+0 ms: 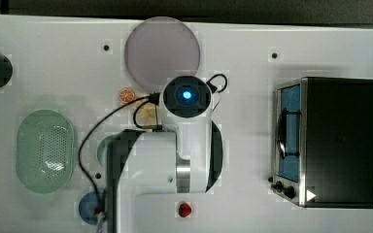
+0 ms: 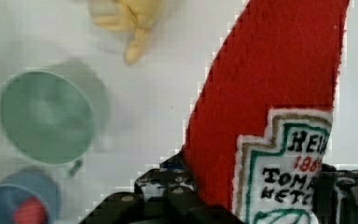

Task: Pick Ketchup from the table and place it in strainer.

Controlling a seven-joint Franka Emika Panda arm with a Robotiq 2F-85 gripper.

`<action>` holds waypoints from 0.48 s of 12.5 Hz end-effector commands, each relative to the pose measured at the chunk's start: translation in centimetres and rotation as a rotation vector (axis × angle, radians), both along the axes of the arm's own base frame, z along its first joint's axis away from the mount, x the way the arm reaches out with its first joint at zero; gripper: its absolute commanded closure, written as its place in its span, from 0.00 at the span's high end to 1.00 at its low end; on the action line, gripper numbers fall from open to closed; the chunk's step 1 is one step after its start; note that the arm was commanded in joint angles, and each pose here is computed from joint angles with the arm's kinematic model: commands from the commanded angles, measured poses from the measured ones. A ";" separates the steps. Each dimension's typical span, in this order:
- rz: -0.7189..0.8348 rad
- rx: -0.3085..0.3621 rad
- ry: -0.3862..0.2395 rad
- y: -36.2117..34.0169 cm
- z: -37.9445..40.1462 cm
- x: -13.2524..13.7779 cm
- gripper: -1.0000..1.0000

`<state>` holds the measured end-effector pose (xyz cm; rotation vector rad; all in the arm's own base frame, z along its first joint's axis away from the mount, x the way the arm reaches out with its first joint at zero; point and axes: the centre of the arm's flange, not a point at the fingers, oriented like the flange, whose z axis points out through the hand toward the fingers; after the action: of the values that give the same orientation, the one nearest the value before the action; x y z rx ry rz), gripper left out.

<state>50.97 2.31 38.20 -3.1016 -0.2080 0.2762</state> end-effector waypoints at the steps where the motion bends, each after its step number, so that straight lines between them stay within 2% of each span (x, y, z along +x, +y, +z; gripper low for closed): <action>1: -0.037 -0.024 -0.025 5.1 5.1 0.2 0.62; 3: -0.008 -0.020 -0.044 9.1 6.0 -0.1 0.62; 6: -0.060 -0.046 -0.042 15.4 5.5 -1.7 0.62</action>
<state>50.49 14.38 45.78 -3.1388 -0.2067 0.1206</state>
